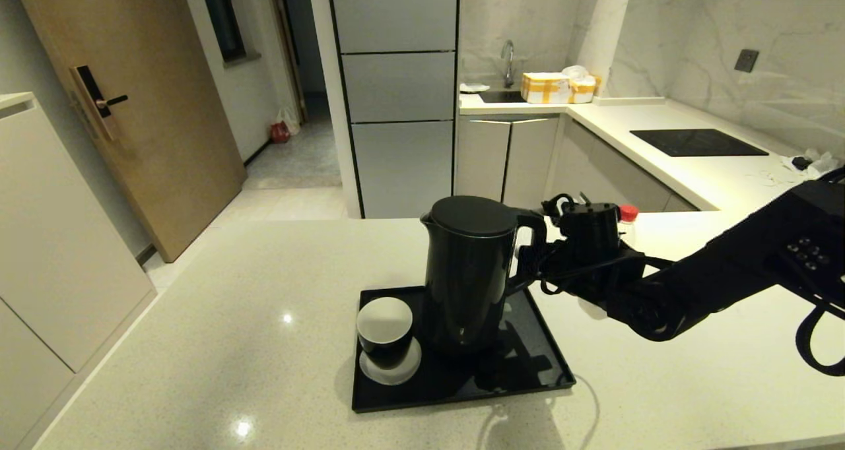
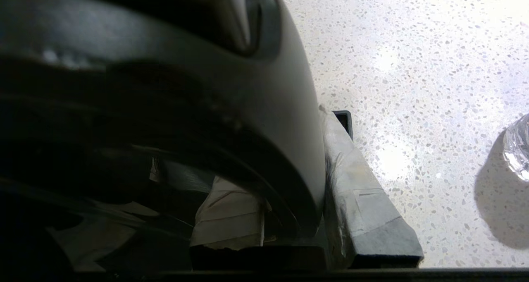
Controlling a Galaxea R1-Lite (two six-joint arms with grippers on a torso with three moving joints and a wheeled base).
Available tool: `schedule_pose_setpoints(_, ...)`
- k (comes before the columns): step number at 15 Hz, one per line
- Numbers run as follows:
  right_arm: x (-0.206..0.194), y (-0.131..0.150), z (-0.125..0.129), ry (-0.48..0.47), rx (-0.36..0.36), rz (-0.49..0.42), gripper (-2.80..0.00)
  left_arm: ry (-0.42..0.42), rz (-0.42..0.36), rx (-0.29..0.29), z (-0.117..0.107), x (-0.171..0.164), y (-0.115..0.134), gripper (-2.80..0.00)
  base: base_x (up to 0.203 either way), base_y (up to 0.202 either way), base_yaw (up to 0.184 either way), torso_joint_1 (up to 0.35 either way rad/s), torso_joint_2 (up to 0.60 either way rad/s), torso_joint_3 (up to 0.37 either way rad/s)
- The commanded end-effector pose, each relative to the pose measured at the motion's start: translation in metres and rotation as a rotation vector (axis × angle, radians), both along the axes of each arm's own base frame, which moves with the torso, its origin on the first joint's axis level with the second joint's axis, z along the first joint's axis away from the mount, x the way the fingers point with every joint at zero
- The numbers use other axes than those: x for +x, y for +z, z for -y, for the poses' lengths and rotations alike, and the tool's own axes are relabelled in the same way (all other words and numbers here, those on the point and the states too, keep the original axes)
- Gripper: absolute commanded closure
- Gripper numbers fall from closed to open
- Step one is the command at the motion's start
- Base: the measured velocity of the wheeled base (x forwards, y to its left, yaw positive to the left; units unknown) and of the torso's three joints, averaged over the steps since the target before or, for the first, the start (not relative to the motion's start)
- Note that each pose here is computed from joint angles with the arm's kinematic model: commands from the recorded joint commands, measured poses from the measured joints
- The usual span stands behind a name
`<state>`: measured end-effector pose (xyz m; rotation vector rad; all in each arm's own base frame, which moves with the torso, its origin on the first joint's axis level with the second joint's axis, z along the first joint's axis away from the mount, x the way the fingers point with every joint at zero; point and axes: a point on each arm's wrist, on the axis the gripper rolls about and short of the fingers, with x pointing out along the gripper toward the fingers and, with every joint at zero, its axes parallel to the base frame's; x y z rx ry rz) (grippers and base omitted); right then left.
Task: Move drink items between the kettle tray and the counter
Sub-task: Return the kettle to its original position
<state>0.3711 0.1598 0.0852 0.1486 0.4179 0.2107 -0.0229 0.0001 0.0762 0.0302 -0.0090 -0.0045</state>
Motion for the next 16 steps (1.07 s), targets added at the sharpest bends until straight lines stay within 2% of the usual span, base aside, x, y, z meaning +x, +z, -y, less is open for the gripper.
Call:
schedule_pose_setpoints(1,0.002,-0.001,0.003,-0.007,-0.007,-0.002,0.00,0.000,0.000,-0.001,0.000,0.000,0.000,0.00,0.000,0.000,0.000,0.000,0.00,0.000)
schedule_pose_setpoints(8,-0.012,0.008,-0.011,0.066,-0.090,-0.006,0.00,0.000,0.000,0.000,0.000,0.000,0.000,0.00,0.000,0.000,0.000,0.000,0.00,0.000)
schedule_pose_setpoints(16,-0.007,0.005,-0.008,0.026,-0.104,-0.010,0.00,0.000,0.000,0.000,0.000,0.000,0.000,0.00,0.000,0.000,0.000,0.000,0.00,0.000)
